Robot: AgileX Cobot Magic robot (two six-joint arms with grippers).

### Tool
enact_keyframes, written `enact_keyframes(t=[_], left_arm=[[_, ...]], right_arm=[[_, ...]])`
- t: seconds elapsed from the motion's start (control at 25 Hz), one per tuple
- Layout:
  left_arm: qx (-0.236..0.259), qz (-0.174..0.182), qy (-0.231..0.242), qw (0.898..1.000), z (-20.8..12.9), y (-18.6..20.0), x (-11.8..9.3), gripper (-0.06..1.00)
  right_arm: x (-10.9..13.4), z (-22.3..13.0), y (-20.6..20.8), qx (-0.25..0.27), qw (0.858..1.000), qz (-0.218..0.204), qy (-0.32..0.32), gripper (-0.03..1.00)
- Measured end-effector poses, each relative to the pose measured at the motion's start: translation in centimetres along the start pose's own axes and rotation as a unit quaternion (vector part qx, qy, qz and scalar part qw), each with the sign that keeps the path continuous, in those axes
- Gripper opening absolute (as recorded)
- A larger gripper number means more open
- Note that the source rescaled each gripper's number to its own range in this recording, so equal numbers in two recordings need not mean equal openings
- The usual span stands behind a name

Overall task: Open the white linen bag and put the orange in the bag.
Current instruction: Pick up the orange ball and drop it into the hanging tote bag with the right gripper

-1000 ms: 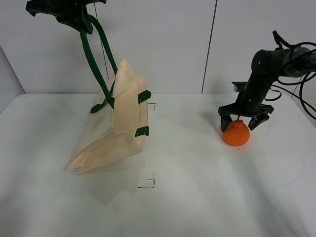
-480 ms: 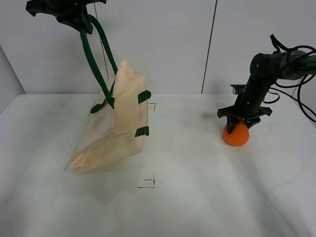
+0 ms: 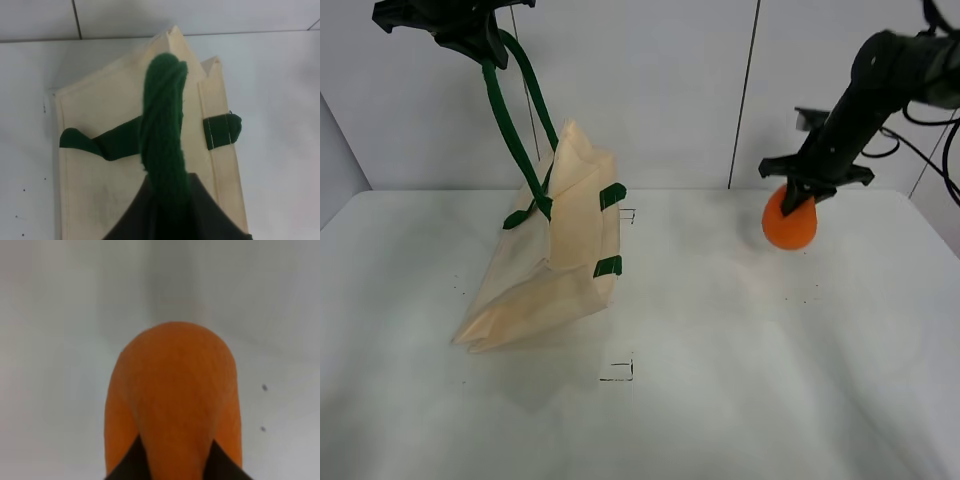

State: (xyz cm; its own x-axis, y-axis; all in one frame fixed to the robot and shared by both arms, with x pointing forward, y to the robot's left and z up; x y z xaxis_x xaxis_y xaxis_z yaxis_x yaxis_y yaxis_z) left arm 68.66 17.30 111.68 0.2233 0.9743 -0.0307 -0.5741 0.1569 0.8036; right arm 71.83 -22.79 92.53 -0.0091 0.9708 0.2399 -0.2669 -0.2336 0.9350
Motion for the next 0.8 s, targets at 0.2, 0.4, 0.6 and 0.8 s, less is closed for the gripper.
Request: enact_keyframes(t=[0.2,0.4,0.6,0.8], left_arm=[[0.0,0.0,0.0,1.0,0.0,0.0,0.0,0.0],[0.0,0.0,0.0,1.0,0.0,0.0,0.0,0.0],[0.0,0.0,0.0,1.0,0.0,0.0,0.0,0.0],[0.0,-0.005,0.001,1.0,0.0,0.0,-0.2,0.0]], right_arm=[[6.6,2.1,4.9,-0.064,0.995,0.075,0.031,0.01],[14.4,0.9,4.9,-0.073,0.985,0.138,0.073,0.01],[20.5,-0.7,2.5,-0.073,0.973,0.191,0.108,0.01],[23.6,-1.5,-1.1,-0.063,0.962,0.24,0.113,0.01]])
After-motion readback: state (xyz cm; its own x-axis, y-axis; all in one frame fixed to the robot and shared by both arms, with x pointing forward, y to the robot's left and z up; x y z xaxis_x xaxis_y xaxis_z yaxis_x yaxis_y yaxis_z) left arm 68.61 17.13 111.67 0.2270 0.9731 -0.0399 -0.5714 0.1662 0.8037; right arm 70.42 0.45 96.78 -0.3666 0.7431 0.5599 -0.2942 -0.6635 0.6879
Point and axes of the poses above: a point on each arm's last joint axis where the gripper is mounted, y pointing back along that axis away from the gripper, x along the wrist's bending axis when the last joint is at zero, z = x × y, the point moved 9 cm from there along -y, pointing out along that axis toward the gripper, and after that the axes turned 9 degrees about -y, right-handed, at the moved point
